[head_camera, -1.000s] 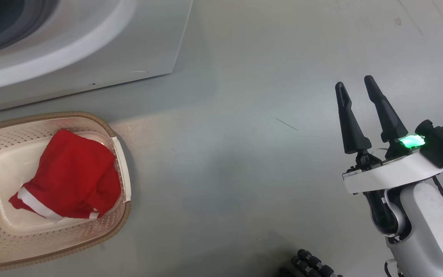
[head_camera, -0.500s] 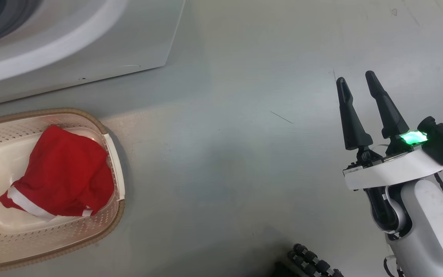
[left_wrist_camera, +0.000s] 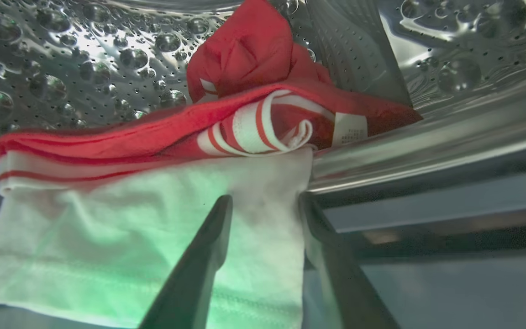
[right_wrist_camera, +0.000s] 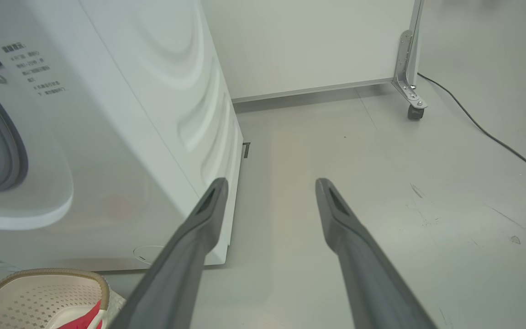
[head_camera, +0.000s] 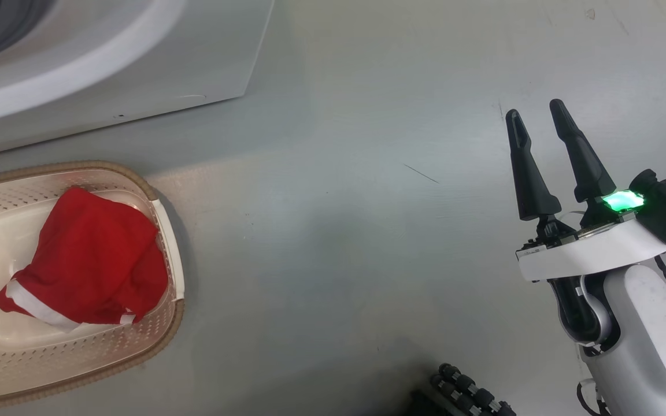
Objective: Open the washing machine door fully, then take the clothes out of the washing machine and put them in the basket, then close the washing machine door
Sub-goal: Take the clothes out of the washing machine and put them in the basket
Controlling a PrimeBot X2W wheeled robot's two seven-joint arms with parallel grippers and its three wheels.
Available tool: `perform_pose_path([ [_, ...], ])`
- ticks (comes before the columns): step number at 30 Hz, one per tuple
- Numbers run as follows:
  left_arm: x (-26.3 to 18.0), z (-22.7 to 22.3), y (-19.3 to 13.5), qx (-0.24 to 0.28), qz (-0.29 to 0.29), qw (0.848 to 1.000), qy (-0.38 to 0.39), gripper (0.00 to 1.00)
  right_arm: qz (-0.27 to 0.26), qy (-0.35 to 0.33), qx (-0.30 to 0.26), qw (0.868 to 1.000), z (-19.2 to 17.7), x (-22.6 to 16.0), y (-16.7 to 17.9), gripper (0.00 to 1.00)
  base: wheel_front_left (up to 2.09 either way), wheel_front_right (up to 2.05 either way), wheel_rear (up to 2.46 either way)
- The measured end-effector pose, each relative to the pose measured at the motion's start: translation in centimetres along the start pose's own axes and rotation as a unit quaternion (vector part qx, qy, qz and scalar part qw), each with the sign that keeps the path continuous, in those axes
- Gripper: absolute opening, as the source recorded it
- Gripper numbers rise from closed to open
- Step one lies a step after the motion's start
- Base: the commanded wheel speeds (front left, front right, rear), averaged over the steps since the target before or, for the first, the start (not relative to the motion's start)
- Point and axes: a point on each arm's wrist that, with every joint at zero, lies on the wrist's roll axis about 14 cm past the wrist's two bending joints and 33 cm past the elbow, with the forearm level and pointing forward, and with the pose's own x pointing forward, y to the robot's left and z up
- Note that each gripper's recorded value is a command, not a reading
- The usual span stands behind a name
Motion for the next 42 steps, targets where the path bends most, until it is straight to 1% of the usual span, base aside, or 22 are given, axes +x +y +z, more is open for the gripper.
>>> perform_pose_path([
  [2,0.0,-0.2,-0.4,-0.013,-0.008,1.0,0.007,0.0,0.0,0.0,0.0,1.0,0.0,0.0,0.0,1.0,0.0,0.0,0.0],
  [4,0.0,-0.3,-0.5,-0.014,-0.008,1.0,0.008,0.0,-0.001,0.0,0.0,1.0,0.0,0.0,-0.1,1.0,0.0,0.0,0.0],
  [12,-0.6,0.2,0.7,-0.017,0.008,1.0,-0.001,0.0,0.004,-0.007,-0.001,1.0,0.5,0.2,0.2,1.0,0.0,0.0,0.0],
  [15,-1.1,1.2,1.4,-0.016,0.016,0.999,-0.023,0.0,0.006,-0.01,-0.001,1.0,0.7,0.2,0.3,1.0,0.0,0.0,0.0],
  [20,-2.3,3.3,1.4,-0.018,0.015,0.997,-0.07,0.0,0.009,-0.021,-0.005,1.0,1.5,0.1,0.5,1.0,0.0,0.0,0.0],
  [24,-3.9,5.5,0.2,-0.032,-0.001,0.992,-0.12,0.0,0.012,-0.033,-0.008,0.999,2.4,0.1,0.6,1.0,0.0,0.0,0.0],
  [27,-5.1,6.0,-0.8,-0.044,-0.015,0.988,-0.145,0.0,0.019,-0.04,-0.012,0.999,3.0,0.0,1.0,1.0,0.0,0.0,0.0],
  [33,-7.2,5.7,-2.2,-0.045,-0.041,0.982,-0.179,0.0,0.029,-0.057,-0.015,0.998,4.2,-0.1,1.7,1.0,0.0,0.0,0.0],
  [38,-9.8,4.8,-4.4,-0.067,-0.072,0.974,-0.204,0.0,0.032,-0.071,-0.021,0.997,5.2,-0.8,2.0,1.0,0.0,0.0,0.0],
  [40,-10.9,4.5,-4.8,-0.072,-0.08,0.971,-0.214,0.0,0.033,-0.073,-0.022,0.997,5.4,-1.3,2.1,1.0,0.0,0.0,0.0],
  [42,-12.1,4.3,-5.1,-0.088,-0.086,0.966,-0.226,0.0,0.033,-0.074,-0.025,0.996,5.6,-1.8,2.1,1.0,0.0,0.0,0.0],
])
